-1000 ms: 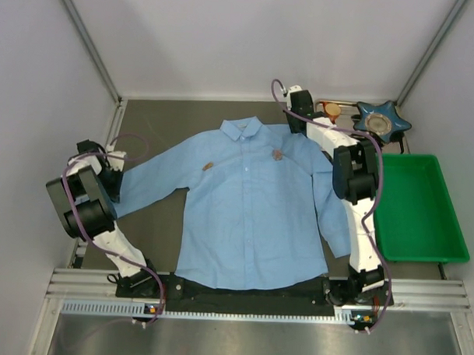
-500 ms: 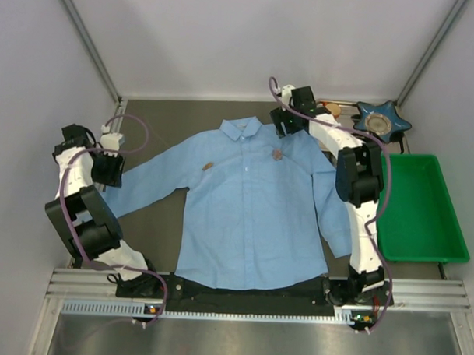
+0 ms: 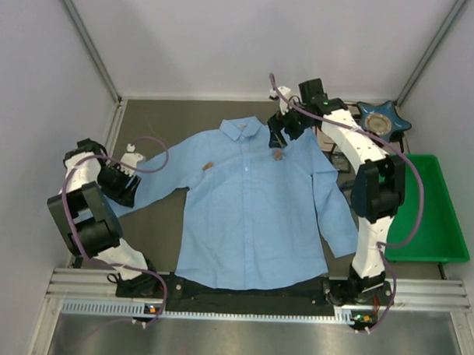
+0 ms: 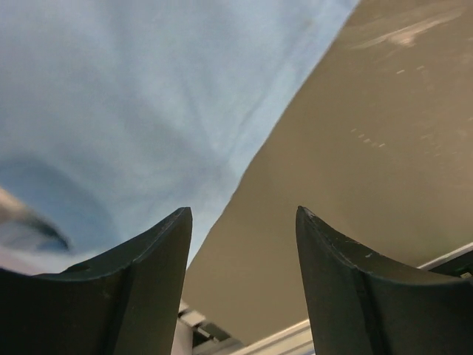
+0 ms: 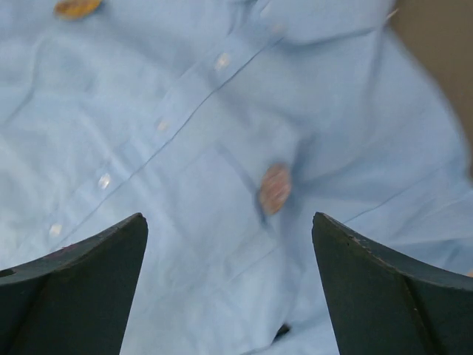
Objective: Pin the brooch onto the clothing
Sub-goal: Flatten out the clothes at the center of the board.
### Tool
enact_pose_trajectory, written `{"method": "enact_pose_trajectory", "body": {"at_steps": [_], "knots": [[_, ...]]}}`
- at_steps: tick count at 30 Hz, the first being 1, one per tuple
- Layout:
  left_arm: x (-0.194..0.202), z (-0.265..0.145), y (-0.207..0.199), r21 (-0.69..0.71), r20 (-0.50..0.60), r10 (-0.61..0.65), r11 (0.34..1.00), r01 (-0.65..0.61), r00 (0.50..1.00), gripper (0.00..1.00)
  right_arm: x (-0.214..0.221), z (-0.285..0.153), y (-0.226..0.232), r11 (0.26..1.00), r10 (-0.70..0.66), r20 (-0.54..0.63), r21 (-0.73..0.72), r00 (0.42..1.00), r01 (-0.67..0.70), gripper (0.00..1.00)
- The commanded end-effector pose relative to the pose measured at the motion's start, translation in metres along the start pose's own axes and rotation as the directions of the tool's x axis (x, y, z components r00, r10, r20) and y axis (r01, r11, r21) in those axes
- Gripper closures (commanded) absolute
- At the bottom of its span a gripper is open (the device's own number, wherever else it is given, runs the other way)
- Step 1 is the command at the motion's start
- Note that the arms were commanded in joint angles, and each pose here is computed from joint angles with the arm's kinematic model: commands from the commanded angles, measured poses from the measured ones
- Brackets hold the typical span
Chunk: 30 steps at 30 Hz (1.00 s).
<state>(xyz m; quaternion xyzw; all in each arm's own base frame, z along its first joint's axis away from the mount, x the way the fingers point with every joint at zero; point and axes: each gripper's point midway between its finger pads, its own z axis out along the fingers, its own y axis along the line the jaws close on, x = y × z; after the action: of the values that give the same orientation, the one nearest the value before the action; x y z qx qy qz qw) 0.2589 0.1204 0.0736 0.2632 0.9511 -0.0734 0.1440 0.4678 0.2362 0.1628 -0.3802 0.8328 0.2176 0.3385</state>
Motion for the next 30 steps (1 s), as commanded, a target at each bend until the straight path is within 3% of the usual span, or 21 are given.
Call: {"method": "enact_pose_trajectory", "body": {"at_steps": [1,4,10,14,16,19,26,30], "knots": [[-0.038,0.010,-0.018,0.006,0.123,0.103,0.994,-0.105,0.987,0.37,0.049,-0.023,0.071,0.982,-0.068,-0.153,-0.187,0.986,0.039,0.11],[-0.084,0.030,-0.036,-0.011,0.173,0.148,0.989,-0.148,0.974,0.37,0.079,-0.024,0.080,0.982,-0.044,-0.222,-0.187,0.974,0.002,0.17],[-0.158,0.060,-0.031,0.006,0.264,-0.032,0.999,0.032,0.964,0.50,0.113,-0.019,0.089,0.978,0.005,-0.295,-0.198,0.955,-0.067,0.34],[-0.201,0.072,-0.024,-0.016,0.294,-0.056,0.998,0.063,0.954,0.42,0.128,-0.009,0.096,0.974,0.022,-0.327,-0.206,0.945,-0.095,0.36],[-0.200,0.088,-0.014,-0.047,0.237,-0.089,0.994,0.103,0.967,0.41,0.128,-0.004,0.097,0.974,0.025,-0.328,-0.206,0.944,-0.097,0.36],[-0.207,0.090,0.010,-0.104,0.254,-0.125,0.982,0.156,0.959,0.39,0.126,0.004,0.096,0.973,0.020,-0.328,-0.213,0.945,-0.094,0.36],[-0.256,0.088,0.022,-0.055,0.342,0.003,0.998,0.017,0.940,0.38,0.134,0.019,0.107,0.964,-0.017,-0.354,-0.254,0.935,-0.079,0.36],[-0.263,0.111,0.018,0.032,0.317,0.002,0.999,-0.013,0.949,0.39,0.135,0.022,0.107,0.964,-0.013,-0.360,-0.254,0.933,-0.085,0.36]]}}
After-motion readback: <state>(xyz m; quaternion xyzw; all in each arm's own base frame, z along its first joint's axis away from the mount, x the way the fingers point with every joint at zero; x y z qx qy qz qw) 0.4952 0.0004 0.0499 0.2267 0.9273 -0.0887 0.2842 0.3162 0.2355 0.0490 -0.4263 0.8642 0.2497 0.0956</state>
